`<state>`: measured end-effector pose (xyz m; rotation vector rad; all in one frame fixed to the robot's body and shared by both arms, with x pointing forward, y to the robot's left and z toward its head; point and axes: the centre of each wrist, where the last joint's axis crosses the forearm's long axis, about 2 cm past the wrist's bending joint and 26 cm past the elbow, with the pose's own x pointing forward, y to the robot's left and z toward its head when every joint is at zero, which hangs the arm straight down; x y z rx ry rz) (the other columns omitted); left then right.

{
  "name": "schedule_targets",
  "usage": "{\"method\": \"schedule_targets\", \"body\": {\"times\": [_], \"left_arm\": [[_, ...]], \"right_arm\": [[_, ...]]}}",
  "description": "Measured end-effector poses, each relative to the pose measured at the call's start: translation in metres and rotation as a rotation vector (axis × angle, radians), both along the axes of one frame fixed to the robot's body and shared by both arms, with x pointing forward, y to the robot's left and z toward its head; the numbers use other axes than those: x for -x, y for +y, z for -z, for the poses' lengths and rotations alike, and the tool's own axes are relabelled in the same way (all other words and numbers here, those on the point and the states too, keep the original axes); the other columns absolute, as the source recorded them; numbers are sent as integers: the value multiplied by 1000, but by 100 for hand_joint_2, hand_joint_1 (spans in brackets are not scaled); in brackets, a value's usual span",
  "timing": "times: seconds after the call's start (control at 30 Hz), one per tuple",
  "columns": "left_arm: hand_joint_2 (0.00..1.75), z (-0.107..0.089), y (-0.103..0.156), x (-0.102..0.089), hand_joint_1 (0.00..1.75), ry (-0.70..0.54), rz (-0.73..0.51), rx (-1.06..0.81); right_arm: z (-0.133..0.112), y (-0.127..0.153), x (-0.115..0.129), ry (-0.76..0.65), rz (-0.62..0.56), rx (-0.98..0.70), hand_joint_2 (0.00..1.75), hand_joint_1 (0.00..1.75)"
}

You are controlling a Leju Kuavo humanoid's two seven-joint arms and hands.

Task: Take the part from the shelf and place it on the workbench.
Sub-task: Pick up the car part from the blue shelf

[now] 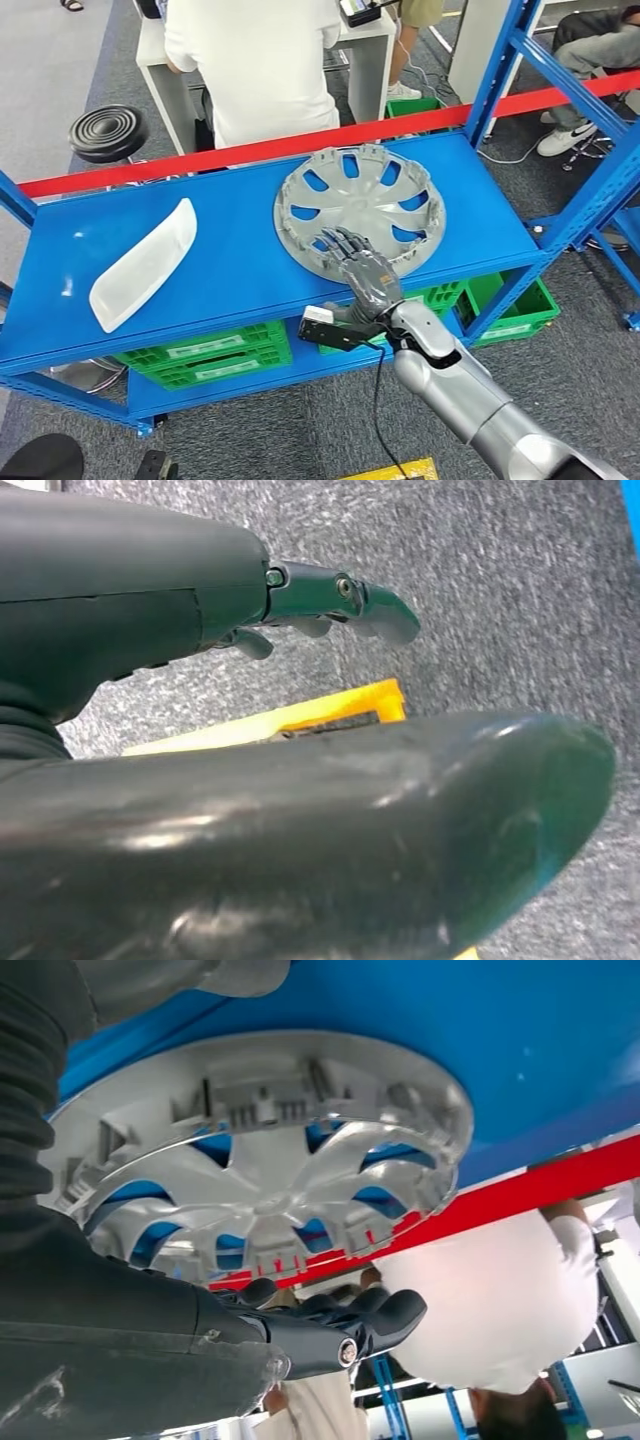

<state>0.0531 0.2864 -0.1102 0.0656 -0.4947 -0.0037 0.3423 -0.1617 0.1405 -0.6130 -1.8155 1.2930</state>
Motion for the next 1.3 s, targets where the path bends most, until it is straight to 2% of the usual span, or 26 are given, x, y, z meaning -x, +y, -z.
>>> {"method": "schedule_targets", "body": {"times": [0.2, 0.4, 0.87, 1.3], "left_arm": [[0, 0, -1, 1, 0, -2, 3, 7], [0, 0, -1, 0, 0, -10, 2, 10], [0, 0, -3, 0, 0, -23, -1, 19], [0, 0, -3, -3, 0, -31, 10, 21]], "right_arm": [[16, -7, -2, 81, 29, 75, 175, 0], [19, -11, -7, 108, 39, 107, 175, 0], [22, -20, -14, 12, 159, 195, 175, 0], [26, -18, -20, 108, 141, 305, 175, 0]]}}
